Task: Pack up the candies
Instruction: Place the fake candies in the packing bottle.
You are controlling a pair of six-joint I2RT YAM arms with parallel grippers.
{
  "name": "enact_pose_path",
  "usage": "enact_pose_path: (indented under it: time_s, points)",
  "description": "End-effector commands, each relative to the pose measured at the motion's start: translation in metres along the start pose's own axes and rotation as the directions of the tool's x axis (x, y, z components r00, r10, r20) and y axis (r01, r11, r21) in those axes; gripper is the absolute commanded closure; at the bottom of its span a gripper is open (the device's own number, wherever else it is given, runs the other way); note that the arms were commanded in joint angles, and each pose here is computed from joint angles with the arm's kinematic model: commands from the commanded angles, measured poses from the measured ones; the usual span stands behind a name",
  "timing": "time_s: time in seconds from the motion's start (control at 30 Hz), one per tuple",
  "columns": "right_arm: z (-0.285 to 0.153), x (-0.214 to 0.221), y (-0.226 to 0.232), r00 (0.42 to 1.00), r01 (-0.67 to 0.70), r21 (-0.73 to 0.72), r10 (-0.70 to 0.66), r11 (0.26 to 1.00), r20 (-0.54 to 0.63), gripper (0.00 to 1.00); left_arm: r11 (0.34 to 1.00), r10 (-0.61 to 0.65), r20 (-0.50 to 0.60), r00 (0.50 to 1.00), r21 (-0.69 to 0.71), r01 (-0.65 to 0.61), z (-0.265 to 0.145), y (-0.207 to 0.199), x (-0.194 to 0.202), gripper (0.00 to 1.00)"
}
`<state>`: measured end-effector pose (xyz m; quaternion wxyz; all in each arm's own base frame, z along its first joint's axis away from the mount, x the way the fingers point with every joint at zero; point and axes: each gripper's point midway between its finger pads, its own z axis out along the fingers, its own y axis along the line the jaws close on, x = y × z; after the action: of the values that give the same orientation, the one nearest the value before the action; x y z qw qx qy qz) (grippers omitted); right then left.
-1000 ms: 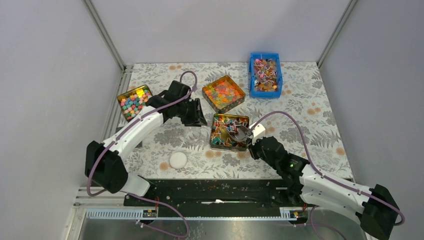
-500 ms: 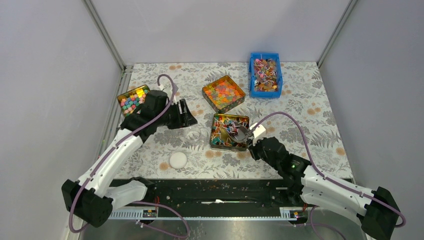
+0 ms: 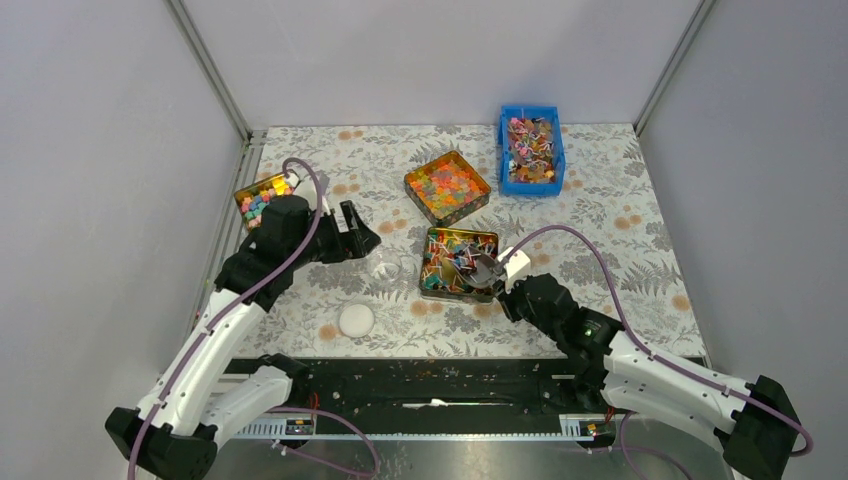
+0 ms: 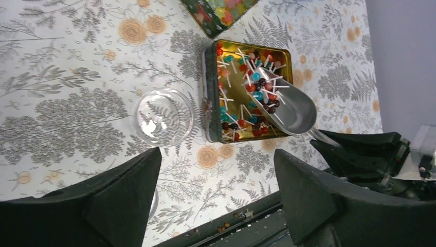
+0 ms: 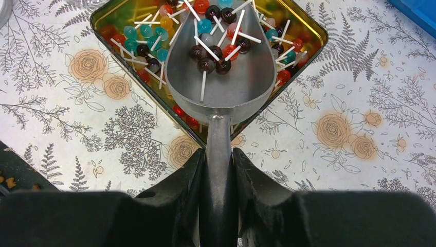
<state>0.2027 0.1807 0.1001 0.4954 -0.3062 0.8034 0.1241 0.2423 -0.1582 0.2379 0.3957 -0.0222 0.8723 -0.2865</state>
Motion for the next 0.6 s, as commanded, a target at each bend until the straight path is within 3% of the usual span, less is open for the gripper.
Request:
enact_pose_path:
  time_s: [0.0,0.1,0.57]
  points:
    - [-0.008,-0.046,0.0,0.992,-0.014,-0.012,0.015,1.0,0.127,1.0,0.998,0.018,0.118,0.993,-0.065,-0.011,-0.006,0.011,-0.023,0.15]
    - [-0.009,-0.046,0.0,0.992,-0.011,-0.01,0.012,1.0,0.128,1.0,0.995,0.018,0.152,0.988,-0.096,-0.004,-0.011,0.017,-0.029,0.02]
    - [-0.017,-0.038,0.0,0.995,0.007,-0.026,-0.005,1.0,0.099,1.0,0.992,0.061,0.102,0.993,-0.115,-0.049,-0.003,0.024,-0.031,0.01]
